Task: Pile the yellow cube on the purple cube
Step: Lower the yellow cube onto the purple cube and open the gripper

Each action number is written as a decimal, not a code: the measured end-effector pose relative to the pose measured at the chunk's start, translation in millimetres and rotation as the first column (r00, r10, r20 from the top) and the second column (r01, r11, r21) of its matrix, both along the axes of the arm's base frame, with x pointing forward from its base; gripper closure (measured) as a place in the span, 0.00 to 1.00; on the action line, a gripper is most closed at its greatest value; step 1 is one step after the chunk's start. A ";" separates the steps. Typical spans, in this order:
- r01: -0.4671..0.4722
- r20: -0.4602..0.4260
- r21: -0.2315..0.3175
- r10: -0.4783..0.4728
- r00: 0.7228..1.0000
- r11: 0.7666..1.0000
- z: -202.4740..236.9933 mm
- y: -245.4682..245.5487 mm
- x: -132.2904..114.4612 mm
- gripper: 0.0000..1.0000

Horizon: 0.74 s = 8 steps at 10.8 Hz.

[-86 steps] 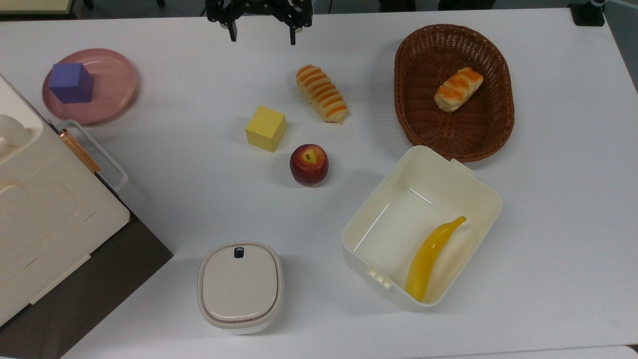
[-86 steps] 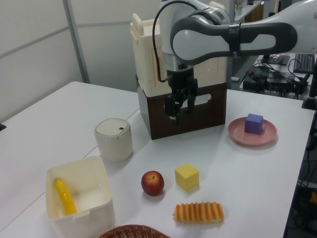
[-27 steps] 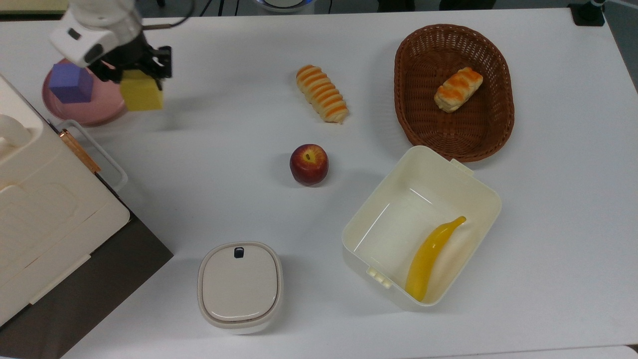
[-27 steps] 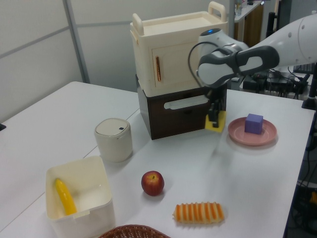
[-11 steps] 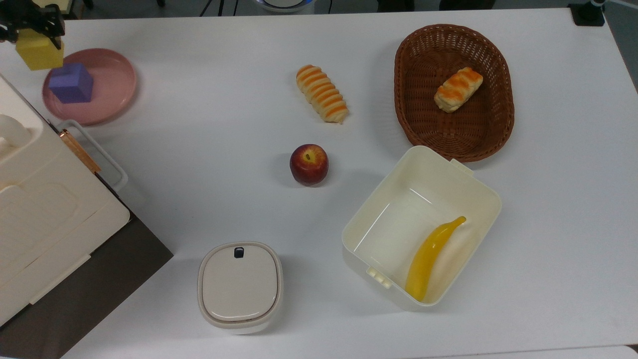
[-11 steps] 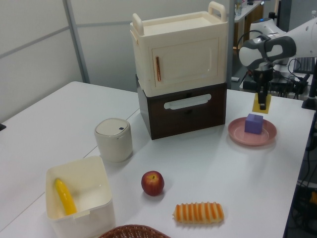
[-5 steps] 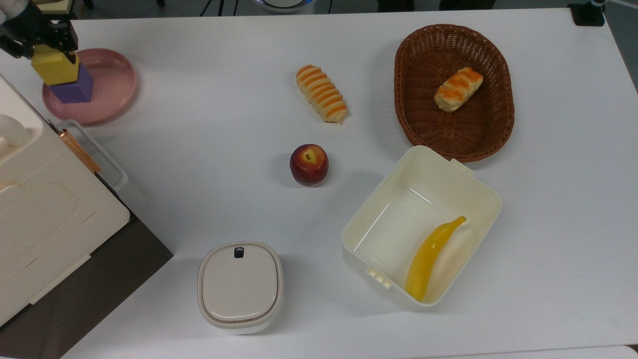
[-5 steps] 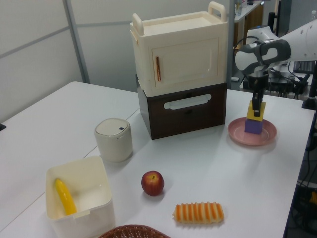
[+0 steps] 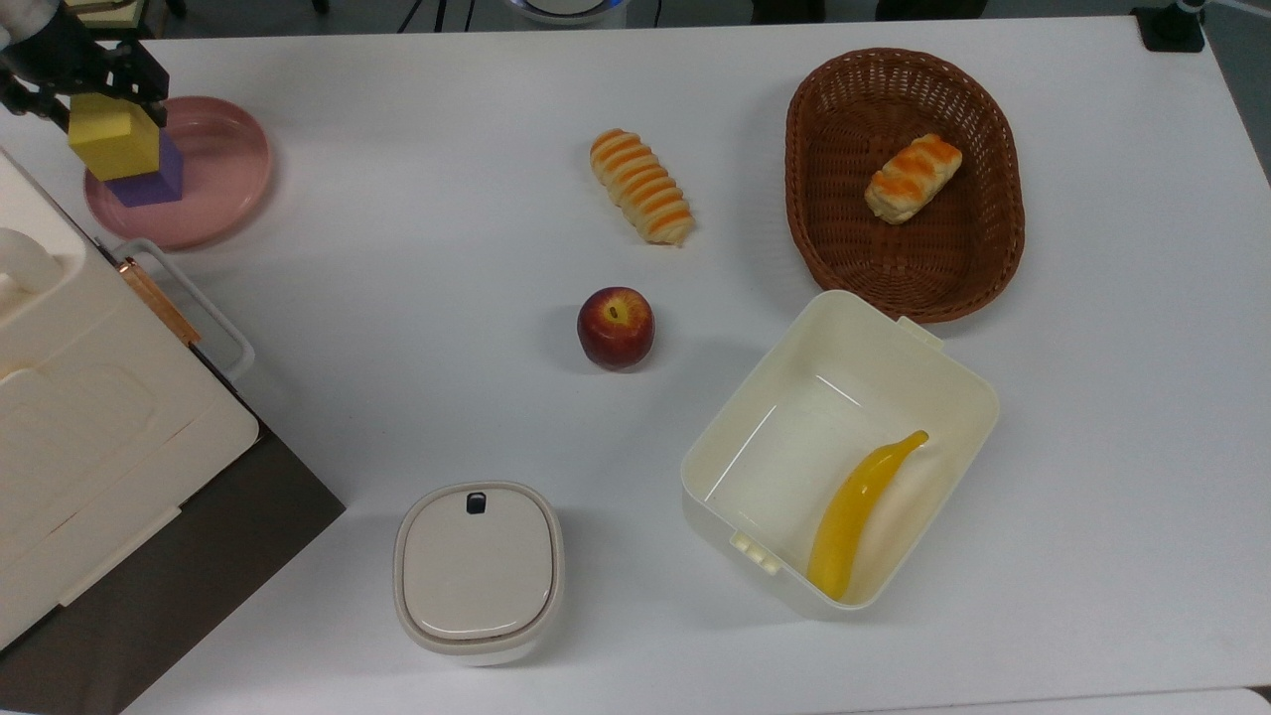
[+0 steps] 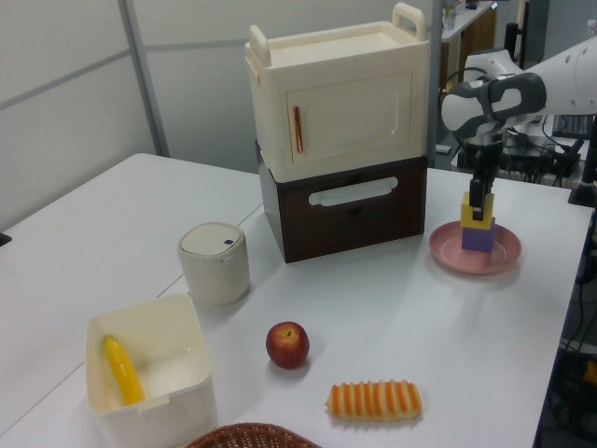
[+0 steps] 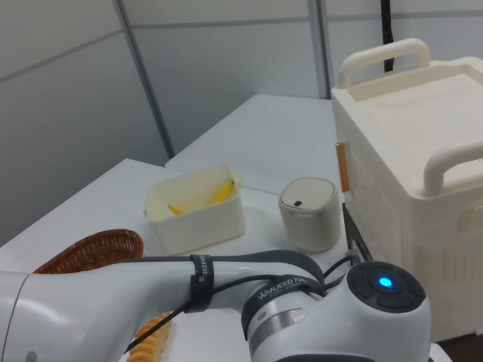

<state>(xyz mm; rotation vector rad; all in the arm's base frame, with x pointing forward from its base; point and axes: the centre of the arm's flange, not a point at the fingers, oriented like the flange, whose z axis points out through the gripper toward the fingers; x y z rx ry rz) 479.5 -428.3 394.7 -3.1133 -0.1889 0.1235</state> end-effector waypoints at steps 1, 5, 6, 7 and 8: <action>0.000 0.002 -0.002 0.000 1.000 1.000 1.3 -0.4 0.4 0.00; 0.000 0.039 -0.034 0.002 0.999 0.999 26.0 -4.5 6.2 0.00; -0.002 0.043 -0.036 0.004 0.999 0.999 34.3 -2.9 6.5 0.00; -0.009 0.032 -0.023 0.010 0.999 1.000 42.7 3.8 7.3 0.00; -0.004 0.022 -0.012 0.004 1.000 1.000 49.4 14.2 11.2 0.00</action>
